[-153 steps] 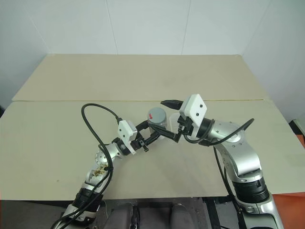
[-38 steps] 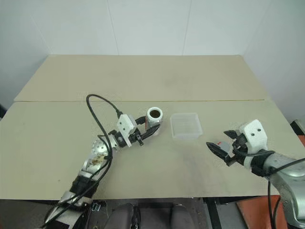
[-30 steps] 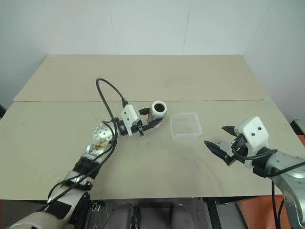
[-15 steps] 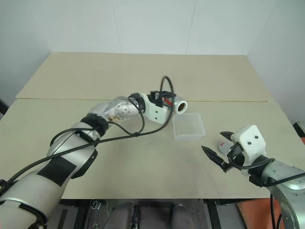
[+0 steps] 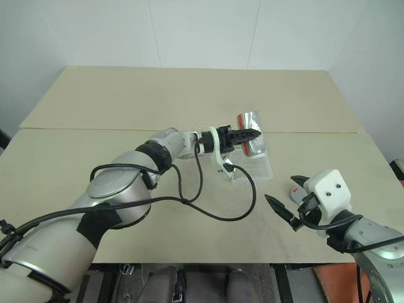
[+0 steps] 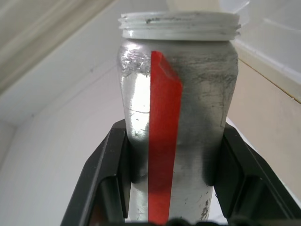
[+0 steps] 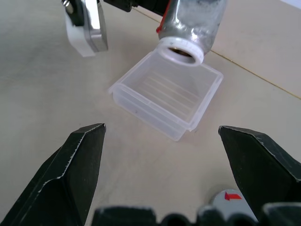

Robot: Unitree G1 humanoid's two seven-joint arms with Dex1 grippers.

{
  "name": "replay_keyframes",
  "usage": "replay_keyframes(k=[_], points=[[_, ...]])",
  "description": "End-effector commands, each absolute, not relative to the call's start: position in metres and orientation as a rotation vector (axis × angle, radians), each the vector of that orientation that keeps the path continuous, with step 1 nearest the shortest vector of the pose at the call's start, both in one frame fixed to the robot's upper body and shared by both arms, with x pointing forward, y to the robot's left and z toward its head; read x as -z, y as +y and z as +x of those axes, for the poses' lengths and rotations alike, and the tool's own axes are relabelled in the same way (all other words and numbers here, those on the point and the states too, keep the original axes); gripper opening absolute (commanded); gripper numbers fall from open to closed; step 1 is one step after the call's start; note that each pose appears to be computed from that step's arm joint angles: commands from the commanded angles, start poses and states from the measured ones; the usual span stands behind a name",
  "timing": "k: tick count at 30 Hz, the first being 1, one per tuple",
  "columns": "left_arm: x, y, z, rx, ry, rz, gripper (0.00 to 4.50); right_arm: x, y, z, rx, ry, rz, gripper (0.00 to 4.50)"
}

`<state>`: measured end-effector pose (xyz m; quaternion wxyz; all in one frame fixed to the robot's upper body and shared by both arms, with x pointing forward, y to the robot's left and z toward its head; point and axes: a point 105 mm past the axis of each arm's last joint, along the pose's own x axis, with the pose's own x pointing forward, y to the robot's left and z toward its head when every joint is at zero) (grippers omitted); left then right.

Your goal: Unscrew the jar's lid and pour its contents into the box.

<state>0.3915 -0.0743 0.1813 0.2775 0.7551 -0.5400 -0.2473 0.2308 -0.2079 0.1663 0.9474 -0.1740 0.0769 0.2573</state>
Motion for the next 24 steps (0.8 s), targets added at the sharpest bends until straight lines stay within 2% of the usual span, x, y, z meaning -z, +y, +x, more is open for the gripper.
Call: replay_keyframes(k=[1, 12, 16, 18, 21, 24], points=[[-0.196, -0.081, 0.389, 0.619, -1.546, 2.062, 1.95, -0.179, -0.207, 0.229, -0.505, 0.105, -0.371, 4.47], [-0.206, -0.078, 0.396, 0.561, -1.511, 2.102, 1.95, -0.18, -0.207, 0.232, -0.503, 0.103, -0.379, 4.47], [-0.216, -0.074, 0.406, 0.582, -1.207, 1.856, 1.95, -0.176, -0.207, 0.233, -0.501, 0.117, -0.389, 4.47], [-0.213, -0.071, 0.414, 0.64, -0.959, 1.654, 1.95, -0.176, -0.207, 0.234, -0.5, 0.117, -0.386, 4.47], [-0.212, -0.067, 0.417, 0.704, -0.773, 1.38, 1.95, -0.177, -0.207, 0.236, -0.498, 0.112, -0.385, 4.47], [-0.219, -0.058, 0.426, 0.75, -0.527, 0.905, 1.95, -0.176, -0.208, 0.238, -0.495, 0.116, -0.388, 4.47]])
